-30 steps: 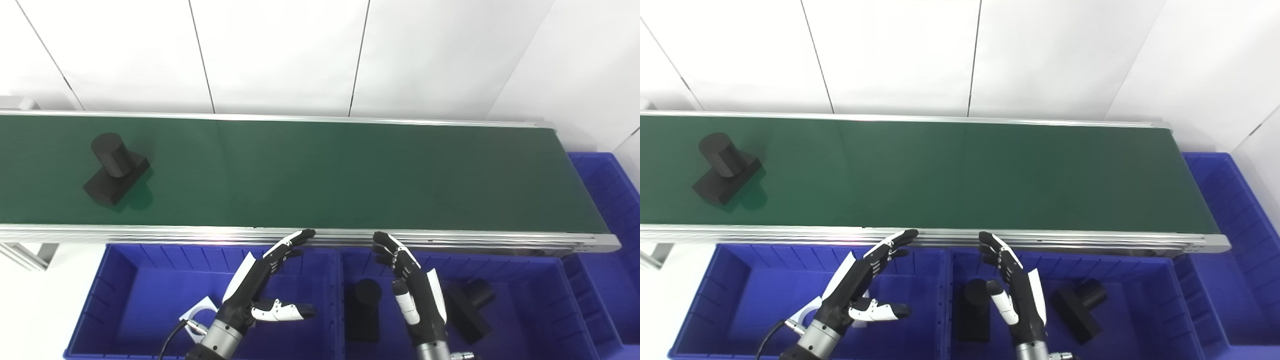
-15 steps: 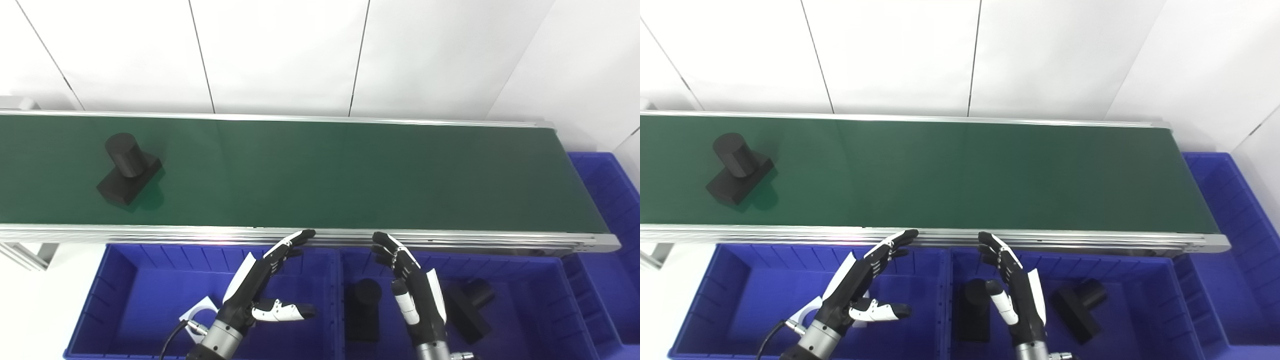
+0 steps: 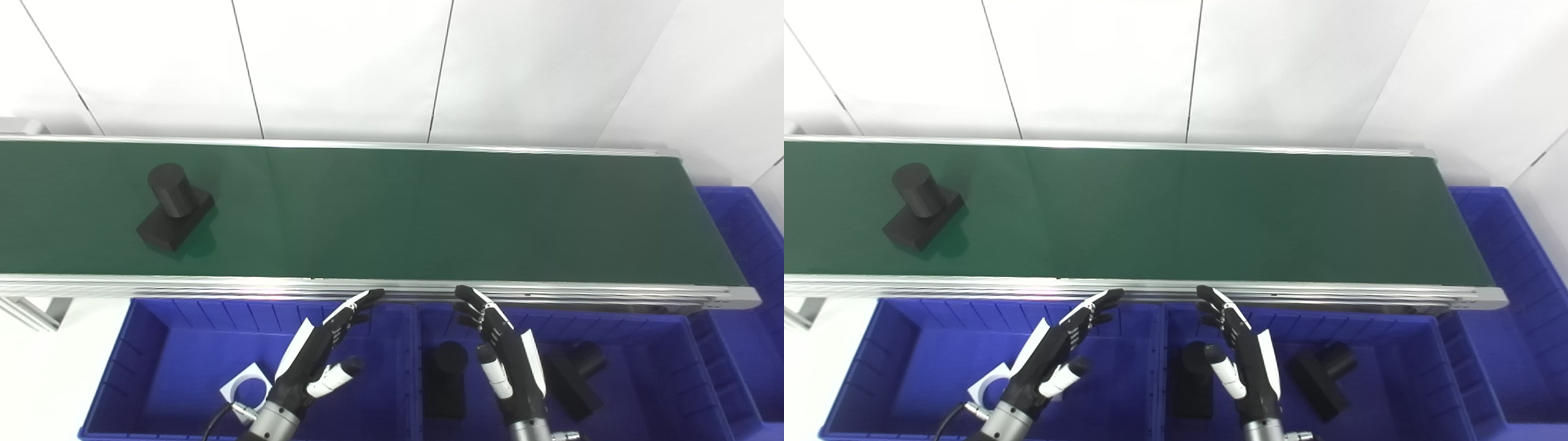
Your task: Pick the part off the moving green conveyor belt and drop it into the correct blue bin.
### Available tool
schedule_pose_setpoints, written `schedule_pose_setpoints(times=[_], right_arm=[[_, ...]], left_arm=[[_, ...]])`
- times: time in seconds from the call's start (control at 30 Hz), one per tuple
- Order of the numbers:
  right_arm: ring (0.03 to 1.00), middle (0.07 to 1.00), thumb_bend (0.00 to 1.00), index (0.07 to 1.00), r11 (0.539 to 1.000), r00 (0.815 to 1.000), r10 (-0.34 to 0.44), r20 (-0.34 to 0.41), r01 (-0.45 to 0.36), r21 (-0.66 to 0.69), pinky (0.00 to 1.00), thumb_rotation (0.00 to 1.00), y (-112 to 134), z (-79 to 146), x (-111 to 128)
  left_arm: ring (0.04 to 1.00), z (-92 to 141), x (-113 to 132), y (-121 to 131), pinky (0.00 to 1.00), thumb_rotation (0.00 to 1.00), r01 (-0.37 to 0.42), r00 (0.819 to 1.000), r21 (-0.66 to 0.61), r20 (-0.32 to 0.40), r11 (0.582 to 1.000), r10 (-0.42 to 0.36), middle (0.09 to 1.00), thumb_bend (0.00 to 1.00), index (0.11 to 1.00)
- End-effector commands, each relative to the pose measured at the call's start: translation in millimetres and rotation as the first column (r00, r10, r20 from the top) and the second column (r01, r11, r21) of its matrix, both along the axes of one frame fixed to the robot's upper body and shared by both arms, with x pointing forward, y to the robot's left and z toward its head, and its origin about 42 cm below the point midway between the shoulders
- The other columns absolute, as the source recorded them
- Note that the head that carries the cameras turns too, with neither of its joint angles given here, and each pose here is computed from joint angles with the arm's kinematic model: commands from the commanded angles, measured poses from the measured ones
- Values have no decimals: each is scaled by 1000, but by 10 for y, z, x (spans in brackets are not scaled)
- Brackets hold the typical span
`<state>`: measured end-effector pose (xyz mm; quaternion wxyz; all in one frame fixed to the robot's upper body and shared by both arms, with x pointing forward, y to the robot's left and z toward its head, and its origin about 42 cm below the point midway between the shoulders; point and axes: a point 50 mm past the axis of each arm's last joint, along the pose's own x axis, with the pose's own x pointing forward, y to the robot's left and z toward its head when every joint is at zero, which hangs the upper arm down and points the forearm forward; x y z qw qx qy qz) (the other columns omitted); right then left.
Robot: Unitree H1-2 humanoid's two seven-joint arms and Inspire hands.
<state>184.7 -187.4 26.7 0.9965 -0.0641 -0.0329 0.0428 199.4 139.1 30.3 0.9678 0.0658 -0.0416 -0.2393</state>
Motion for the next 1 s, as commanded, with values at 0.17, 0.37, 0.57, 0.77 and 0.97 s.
schedule_pose_setpoints(times=[0.17,0.37,0.57,0.77,0.97], right_arm=[[806,852,838,825,1000,999,0,44,-1,4,760,969,-39,50,30],[807,851,846,818,1000,1000,-7,13,7,-2,775,969,-134,-23,12],[835,868,817,831,1000,999,3,45,-3,18,797,974,-227,94,7],[840,871,834,835,999,995,10,97,-14,45,808,975,-257,247,75],[829,871,878,837,997,989,26,145,-36,65,809,964,-207,358,224]], left_arm=[[909,51,53,-45,877,1000,-4,998,-8,59,1000,4,911,818,874],[894,-18,52,-149,860,1000,-11,999,-11,39,1000,12,899,777,861],[895,-104,71,-254,851,1000,-12,1000,11,25,1000,12,902,765,863],[883,-174,79,-325,833,1000,-16,1000,20,8,1000,16,896,796,857],[875,-224,97,-333,815,1000,-15,1000,33,-4,999,15,889,837,838]])
